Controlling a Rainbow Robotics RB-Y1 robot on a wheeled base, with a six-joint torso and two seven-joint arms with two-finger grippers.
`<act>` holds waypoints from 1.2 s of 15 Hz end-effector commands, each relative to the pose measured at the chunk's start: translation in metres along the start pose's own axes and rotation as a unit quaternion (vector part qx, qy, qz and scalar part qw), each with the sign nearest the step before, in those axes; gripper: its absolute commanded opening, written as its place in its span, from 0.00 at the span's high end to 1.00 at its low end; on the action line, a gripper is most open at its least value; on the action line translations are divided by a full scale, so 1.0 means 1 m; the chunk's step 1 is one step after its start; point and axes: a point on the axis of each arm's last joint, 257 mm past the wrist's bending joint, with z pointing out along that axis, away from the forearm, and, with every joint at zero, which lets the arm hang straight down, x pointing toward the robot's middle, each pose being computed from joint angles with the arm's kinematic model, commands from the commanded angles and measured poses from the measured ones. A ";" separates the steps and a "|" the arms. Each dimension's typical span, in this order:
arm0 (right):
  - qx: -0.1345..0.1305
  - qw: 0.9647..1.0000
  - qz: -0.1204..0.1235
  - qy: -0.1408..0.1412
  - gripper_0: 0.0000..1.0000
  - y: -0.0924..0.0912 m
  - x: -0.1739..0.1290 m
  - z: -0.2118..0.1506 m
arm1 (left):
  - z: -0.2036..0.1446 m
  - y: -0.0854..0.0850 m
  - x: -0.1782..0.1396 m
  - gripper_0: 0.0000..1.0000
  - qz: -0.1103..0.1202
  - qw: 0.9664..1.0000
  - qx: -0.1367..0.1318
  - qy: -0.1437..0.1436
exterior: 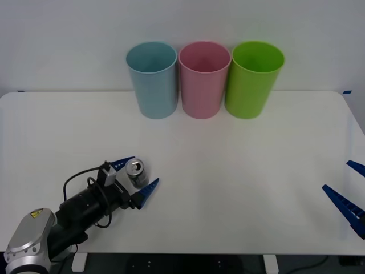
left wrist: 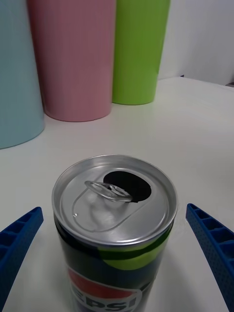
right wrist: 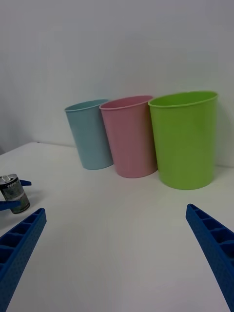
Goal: Grasp the object on the table and drop it into the matching bin: aluminum can to the light blue bin, PET bottle to the pink bin.
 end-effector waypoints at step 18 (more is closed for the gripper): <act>0.000 1.000 0.000 0.000 0.00 0.000 0.000 0.000 | -0.031 0.047 -0.036 1.00 -0.002 0.998 -0.044 -0.044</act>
